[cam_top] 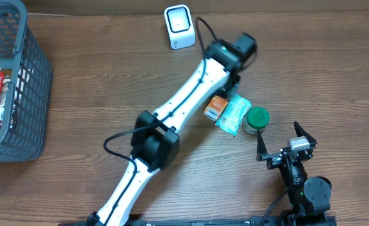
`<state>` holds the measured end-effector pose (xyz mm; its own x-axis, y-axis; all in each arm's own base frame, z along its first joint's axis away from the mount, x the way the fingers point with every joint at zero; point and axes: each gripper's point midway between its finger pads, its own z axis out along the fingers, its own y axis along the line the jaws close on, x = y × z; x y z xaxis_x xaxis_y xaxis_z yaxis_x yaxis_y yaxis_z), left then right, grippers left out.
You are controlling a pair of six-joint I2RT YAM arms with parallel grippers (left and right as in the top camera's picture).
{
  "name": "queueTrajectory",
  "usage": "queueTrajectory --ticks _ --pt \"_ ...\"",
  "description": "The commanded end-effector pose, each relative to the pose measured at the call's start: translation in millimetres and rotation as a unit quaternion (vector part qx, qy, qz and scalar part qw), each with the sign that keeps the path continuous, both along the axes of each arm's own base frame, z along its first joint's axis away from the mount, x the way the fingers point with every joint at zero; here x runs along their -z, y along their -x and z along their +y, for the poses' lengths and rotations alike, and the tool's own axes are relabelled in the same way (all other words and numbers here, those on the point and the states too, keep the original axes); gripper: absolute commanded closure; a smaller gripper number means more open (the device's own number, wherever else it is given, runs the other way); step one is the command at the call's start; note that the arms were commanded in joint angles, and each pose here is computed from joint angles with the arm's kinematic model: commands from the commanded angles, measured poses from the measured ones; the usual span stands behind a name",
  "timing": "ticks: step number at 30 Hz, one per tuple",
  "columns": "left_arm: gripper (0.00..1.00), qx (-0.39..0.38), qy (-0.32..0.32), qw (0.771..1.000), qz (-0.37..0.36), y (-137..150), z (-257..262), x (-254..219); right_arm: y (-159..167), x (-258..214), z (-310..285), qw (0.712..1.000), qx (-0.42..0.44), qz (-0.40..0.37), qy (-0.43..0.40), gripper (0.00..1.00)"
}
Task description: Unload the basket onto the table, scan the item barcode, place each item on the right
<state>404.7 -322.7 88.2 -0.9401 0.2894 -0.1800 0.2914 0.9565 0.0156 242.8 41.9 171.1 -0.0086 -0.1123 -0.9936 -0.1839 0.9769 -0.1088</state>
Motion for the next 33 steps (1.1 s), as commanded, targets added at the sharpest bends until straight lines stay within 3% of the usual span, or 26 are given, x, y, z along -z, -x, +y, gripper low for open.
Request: queueTrajectory --ticks 1,6,20,28,33 --pt "0.63 0.039 0.005 0.999 -0.007 -6 11 -14 0 2 -1 1.0 0.002 -0.002 0.0 0.0" --pt "0.52 0.11 0.025 0.993 0.039 8 8 2 0 2 -1 1.0 0.002 -0.002 0.0 0.0" --pt "0.52 0.133 0.012 0.985 0.114 38 16 55 0 2 -1 1.0 0.002 -0.002 0.0 0.0" --pt "0.83 0.124 -0.003 0.984 0.132 43 28 55 0 2 -1 1.0 0.002 -0.002 0.0 0.0" --pt "0.83 0.053 -0.056 0.987 0.138 37 64 54 0 2 -1 1.0 0.002 -0.002 0.0 0.0"
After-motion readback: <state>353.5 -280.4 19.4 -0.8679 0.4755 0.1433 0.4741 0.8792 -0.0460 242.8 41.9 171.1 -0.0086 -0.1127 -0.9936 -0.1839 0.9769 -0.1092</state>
